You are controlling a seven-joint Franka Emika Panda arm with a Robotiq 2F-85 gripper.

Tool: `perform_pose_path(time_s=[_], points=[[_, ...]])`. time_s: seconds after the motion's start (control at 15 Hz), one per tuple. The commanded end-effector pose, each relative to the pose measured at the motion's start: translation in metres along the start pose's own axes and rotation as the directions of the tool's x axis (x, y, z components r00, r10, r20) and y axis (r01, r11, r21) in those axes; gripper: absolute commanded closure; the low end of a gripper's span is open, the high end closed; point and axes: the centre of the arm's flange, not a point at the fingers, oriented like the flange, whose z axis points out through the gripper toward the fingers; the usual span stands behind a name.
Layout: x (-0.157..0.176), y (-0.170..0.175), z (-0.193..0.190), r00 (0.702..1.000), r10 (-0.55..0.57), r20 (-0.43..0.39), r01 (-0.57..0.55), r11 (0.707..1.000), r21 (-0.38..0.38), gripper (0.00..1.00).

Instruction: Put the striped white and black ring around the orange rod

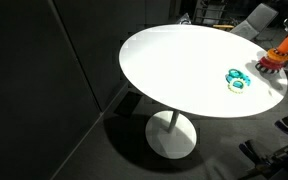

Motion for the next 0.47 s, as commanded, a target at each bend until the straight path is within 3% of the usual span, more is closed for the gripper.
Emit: perform_pose_path(time_s=[0.0, 0.2, 0.4], points=[[0.001, 0.003, -0.010, 0.998, -0.019, 0.054, 0.018, 1.000, 0.016, 0.00], [-0.010, 0.002, -0.013, 0.991, -0.064, 0.119, 0.063, 0.998, 0.014, 0.00], [-0.010, 0.000, 0.001, 0.995, -0.037, 0.094, 0.038, 0.999, -0.005, 0.00]])
